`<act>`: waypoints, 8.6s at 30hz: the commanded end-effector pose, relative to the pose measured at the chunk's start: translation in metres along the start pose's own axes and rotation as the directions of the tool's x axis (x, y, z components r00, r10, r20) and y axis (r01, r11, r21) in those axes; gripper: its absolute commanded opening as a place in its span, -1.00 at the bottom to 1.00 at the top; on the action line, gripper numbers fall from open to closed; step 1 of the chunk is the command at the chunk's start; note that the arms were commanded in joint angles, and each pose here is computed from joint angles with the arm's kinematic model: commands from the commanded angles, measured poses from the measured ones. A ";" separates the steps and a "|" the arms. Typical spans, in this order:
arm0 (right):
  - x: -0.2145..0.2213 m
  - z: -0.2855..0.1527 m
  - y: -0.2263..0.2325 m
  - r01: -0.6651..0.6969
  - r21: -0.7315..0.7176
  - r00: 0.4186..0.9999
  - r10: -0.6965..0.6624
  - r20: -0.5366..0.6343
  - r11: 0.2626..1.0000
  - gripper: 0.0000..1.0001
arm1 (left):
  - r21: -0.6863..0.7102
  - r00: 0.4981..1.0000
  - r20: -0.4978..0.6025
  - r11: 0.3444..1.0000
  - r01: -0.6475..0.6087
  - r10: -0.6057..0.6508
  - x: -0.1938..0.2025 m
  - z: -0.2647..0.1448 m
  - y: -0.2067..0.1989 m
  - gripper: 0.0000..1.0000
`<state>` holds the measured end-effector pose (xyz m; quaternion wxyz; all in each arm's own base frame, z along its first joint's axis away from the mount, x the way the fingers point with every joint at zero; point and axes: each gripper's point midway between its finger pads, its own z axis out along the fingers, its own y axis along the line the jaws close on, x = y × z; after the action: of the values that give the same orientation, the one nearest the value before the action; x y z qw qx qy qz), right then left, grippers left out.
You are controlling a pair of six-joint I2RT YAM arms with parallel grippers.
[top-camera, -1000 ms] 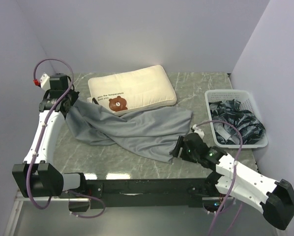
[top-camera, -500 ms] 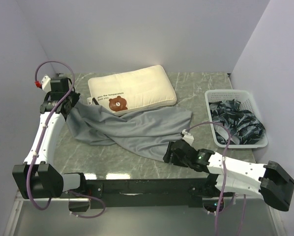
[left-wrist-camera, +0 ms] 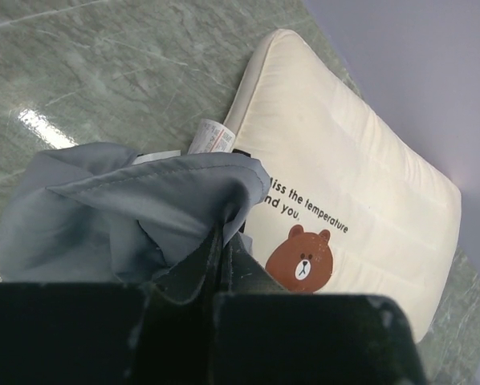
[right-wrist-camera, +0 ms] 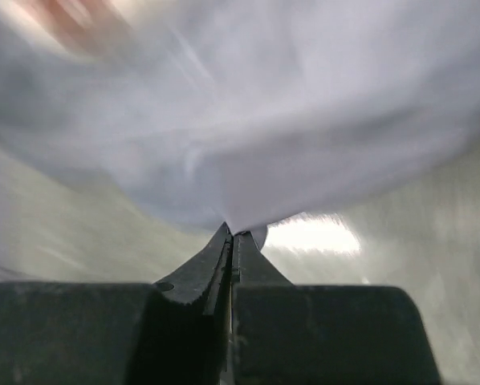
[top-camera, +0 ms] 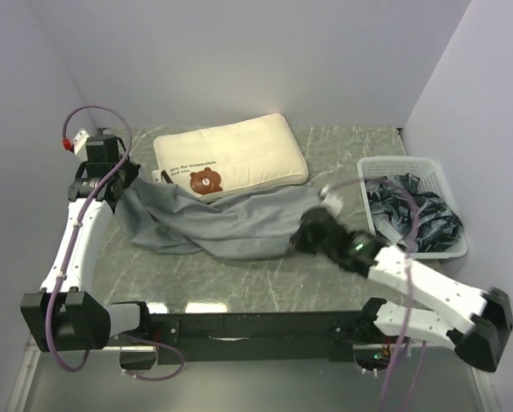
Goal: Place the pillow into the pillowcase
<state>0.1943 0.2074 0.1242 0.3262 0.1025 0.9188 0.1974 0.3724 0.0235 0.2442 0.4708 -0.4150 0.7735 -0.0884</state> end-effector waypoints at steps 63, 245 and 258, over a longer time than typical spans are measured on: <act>-0.077 0.046 0.022 0.128 -0.070 0.988 -0.121 0.097 0.989 0.63 | -0.003 0.964 -0.196 0.983 0.185 -0.182 0.148 -0.060 0.093 -0.98; 0.217 0.029 0.172 0.620 -0.497 0.676 -0.735 -0.054 0.607 -0.43 | 0.153 0.981 -0.162 0.985 -0.079 0.103 0.052 -0.026 -0.030 0.77; 0.137 -0.029 0.221 0.736 -0.460 0.623 -0.763 0.173 0.497 0.52 | 0.232 0.992 -0.099 0.971 -0.054 0.079 0.013 -0.071 -0.035 0.96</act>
<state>0.0603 0.4282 0.1029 0.3010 -0.3989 0.8268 0.2583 0.3368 -0.0293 0.2562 0.4462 -0.3365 0.8127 -0.1649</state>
